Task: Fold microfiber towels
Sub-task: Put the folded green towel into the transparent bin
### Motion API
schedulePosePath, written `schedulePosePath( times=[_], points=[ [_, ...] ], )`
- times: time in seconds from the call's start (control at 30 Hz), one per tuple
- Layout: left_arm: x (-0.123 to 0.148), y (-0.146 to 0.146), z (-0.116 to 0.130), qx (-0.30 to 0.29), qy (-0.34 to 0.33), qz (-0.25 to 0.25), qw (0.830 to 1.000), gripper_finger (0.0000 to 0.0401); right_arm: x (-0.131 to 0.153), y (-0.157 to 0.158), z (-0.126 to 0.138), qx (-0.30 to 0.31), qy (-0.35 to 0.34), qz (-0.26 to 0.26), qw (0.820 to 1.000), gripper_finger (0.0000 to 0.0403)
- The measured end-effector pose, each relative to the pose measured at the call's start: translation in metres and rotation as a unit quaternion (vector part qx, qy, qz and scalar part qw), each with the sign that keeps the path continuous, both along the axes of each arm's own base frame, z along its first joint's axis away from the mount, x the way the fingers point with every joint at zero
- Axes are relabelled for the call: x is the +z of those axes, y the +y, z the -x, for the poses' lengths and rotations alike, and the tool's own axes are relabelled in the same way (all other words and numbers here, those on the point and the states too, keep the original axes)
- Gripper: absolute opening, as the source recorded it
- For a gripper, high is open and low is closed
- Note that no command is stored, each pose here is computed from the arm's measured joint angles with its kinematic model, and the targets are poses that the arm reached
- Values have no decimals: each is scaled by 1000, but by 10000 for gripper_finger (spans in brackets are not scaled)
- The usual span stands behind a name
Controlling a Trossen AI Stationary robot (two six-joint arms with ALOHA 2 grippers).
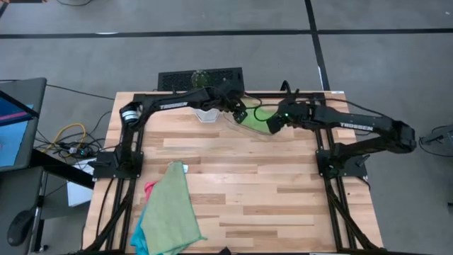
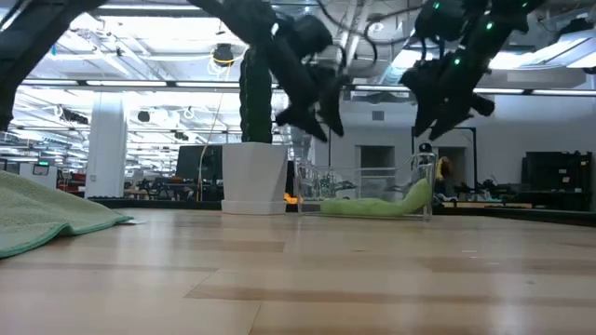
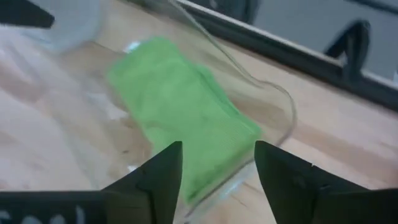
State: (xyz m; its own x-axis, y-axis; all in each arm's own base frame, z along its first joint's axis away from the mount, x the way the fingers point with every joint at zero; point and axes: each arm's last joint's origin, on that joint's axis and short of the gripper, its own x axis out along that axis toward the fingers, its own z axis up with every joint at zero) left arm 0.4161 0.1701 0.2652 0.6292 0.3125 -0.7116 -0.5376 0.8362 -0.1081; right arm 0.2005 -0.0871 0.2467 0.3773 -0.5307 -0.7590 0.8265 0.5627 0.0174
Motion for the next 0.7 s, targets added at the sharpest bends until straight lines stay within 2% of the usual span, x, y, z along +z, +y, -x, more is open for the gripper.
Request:
schedulePosePath(
  times=[0.1, 0.2, 0.33, 0.43, 0.57, 0.63, 0.7],
  points=[
    [26, -24, 8, -41, -5, -1, 999, 215, -2, 3, -9, 40, 7, 18, 999, 193],
    [51, -53, 19, -69, -6, -8, 998, 215, -18, 2, -23, 78, 65, 12, 995, 159],
    [82, -97, 37, -93, -13, -13, 996, 215, -25, -10, -54, 106, 102, 9, 989, 117],
    [104, -131, 52, -101, -25, -34, 994, 215, -26, -24, -80, 116, 115, 12, 986, 92],
    [130, -165, 79, -87, -43, -66, 993, 215, -31, -48, -103, 108, 121, -22, 986, 50],
    [142, -179, 92, -74, -61, -76, 992, 215, -29, -63, -111, 77, 97, -53, 991, 21],
    [151, -191, 103, -61, -81, -81, 992, 215, -27, -75, -113, 26, 86, -83, 992, 12]
  ],
)
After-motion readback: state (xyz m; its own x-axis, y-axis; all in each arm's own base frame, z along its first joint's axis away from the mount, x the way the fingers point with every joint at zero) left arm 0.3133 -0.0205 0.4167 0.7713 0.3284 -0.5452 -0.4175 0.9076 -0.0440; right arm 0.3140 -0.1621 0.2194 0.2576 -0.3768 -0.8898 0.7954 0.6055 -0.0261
